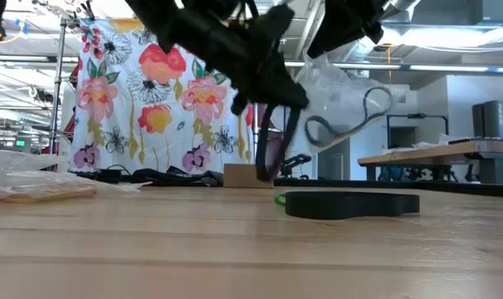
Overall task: Sort rubber bands
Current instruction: Put the black rubber band into the transparent zip bag
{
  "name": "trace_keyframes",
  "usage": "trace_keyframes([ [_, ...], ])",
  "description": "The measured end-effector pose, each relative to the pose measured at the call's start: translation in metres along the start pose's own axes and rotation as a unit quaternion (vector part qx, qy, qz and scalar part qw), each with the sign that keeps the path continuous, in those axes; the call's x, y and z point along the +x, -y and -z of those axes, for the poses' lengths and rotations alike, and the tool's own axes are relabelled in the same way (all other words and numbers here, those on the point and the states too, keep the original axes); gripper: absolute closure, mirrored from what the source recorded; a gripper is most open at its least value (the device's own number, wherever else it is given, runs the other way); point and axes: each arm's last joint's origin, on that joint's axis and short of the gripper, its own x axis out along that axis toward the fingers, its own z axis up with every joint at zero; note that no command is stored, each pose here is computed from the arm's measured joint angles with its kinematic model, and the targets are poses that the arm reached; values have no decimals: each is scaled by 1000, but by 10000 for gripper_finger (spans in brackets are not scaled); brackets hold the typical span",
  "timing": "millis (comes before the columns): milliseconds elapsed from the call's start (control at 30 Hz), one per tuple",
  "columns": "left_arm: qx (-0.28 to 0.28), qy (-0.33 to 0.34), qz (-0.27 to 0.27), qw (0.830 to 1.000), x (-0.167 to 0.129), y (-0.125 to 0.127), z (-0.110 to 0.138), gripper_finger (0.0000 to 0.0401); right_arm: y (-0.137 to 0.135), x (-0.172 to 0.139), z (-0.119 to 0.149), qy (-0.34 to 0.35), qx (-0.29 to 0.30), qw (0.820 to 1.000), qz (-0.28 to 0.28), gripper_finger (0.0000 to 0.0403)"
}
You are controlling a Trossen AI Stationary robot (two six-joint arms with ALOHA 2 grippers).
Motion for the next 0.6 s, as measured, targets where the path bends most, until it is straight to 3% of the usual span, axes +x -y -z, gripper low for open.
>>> trace_keyframes([
  [300, -8, -48, -1, 999, 27, -7, 31, 401, -2, -4, 0, 6, 7, 1000, -2, 403],
  [600, 14, -17, -5, 1000, 14, 9, 19, 401, 0, -4, 11, -41, 6, 999, 9, 403],
])
